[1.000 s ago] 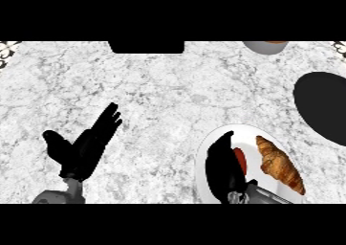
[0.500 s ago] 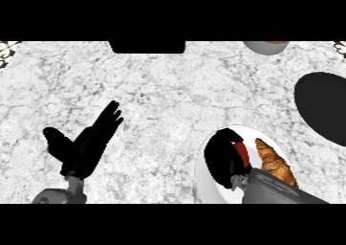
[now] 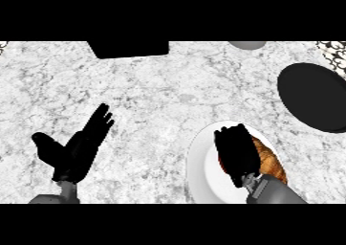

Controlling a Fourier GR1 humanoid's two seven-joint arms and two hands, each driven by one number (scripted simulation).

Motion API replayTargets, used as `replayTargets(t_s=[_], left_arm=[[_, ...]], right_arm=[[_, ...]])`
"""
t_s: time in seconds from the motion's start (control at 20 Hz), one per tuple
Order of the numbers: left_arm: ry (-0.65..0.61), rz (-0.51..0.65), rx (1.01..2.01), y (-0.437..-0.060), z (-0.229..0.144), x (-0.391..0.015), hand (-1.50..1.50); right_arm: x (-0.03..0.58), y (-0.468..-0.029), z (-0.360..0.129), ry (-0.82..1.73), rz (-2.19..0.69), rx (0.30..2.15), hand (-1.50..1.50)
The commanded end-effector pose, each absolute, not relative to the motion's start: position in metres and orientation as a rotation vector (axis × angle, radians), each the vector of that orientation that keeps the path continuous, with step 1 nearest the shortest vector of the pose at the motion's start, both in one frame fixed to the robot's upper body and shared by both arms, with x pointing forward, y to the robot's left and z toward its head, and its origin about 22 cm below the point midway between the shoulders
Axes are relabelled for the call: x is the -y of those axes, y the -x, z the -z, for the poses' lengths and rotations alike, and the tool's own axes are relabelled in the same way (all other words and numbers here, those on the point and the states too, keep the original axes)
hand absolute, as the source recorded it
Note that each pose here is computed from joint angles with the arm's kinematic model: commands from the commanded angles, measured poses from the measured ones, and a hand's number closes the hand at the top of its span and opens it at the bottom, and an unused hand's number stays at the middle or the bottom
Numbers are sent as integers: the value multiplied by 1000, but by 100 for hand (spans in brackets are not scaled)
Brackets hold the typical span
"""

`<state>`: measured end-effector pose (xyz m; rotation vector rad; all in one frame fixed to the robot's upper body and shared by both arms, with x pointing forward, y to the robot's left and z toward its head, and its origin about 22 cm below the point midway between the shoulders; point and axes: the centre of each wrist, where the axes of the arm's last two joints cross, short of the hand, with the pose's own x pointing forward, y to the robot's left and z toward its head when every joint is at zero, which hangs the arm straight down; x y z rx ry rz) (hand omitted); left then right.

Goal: Pick the bell pepper from the plate and place it in the pan

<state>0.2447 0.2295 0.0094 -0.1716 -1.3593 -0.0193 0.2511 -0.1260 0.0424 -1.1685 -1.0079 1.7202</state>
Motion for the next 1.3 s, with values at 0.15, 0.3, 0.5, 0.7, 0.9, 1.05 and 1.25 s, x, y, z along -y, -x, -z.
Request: replayTargets(t_s=[0.15,0.3,0.5,0.7,0.9,1.05,1.25], left_arm=[[154,33,1345,-238,-10,-240,0],[187,44,1361,-239,-8,-225,0],[198,41,1343,-243,-2,-235,0],[209,69,1348,-259,-15,-221,0],[233,67,1363,-250,-10,-207,0],[223,87,1369,-247,-10,-218,0],[227,111,1368,-250,-20,-228,0]], right_arm=[[160,-234,-96,1232,-997,1281,150],[159,-217,-112,1224,-800,1392,150],[181,-195,-134,1078,-562,1514,150],[213,-185,-127,1035,-397,1529,150],[251,-210,-115,973,-301,1527,150],[286,-239,-98,1059,-334,1491,150],[298,-256,-83,1183,-415,1461,150]])
